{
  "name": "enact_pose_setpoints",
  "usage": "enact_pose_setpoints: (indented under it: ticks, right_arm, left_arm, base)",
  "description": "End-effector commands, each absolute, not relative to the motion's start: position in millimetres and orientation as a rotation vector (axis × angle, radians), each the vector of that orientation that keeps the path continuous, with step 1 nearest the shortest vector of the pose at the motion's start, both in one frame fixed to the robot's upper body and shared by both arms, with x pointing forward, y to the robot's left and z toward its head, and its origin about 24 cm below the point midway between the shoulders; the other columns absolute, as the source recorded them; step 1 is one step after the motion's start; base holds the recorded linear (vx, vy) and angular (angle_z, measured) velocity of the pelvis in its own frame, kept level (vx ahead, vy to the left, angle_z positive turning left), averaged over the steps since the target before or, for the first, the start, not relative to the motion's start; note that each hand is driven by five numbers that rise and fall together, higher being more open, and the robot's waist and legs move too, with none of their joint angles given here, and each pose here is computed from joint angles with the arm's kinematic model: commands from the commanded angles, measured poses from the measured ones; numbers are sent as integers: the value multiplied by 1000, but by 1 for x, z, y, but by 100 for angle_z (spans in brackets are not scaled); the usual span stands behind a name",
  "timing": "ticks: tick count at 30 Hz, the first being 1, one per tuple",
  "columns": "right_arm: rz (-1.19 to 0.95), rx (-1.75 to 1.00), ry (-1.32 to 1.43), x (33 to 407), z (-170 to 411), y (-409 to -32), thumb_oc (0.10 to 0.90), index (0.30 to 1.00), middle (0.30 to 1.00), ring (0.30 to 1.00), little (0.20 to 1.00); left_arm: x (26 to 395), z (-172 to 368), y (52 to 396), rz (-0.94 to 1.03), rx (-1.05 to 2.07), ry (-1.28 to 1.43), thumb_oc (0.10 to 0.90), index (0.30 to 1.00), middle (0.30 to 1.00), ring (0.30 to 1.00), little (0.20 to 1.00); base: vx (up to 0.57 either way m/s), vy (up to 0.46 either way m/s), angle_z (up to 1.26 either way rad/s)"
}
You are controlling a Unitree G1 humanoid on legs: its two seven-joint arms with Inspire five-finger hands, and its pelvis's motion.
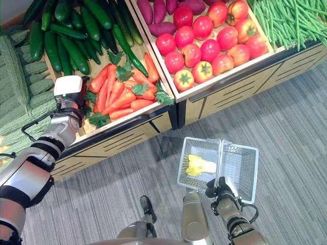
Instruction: Get the vegetables into the basket
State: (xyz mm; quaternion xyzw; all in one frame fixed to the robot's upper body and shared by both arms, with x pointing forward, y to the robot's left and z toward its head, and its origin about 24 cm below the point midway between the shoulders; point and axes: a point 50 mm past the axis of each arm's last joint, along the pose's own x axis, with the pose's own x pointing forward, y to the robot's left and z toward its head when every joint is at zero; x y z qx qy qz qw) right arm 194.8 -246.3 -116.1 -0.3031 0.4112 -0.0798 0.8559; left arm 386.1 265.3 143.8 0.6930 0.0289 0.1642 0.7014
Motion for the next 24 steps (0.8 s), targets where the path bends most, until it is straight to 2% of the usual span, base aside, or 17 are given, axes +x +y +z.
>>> enact_pose_setpoints:
  ticks: [1, 15, 24]
  right_arm:
    - [-117, -688, 1011, 152, -138, -244, 400, 300, 300, 300, 300]
    - [-80, -696, 1009, 150, -140, -237, 400, 300, 300, 300, 300]
    - [-57, -692, 1011, 147, -142, -233, 400, 300, 300, 300, 300]
  left_arm:
    - [382, 156, 292, 452, 1553, 118, 400, 300, 300, 300, 300]
    - [383, 160, 261, 390, 1557, -58, 400, 300, 300, 300, 300]
    - [377, 203, 255, 520, 1403, -286, 400, 300, 300, 300, 300]
  base:
    - [0, 0, 0]
    - [0, 0, 0]
    - [0, 0, 0]
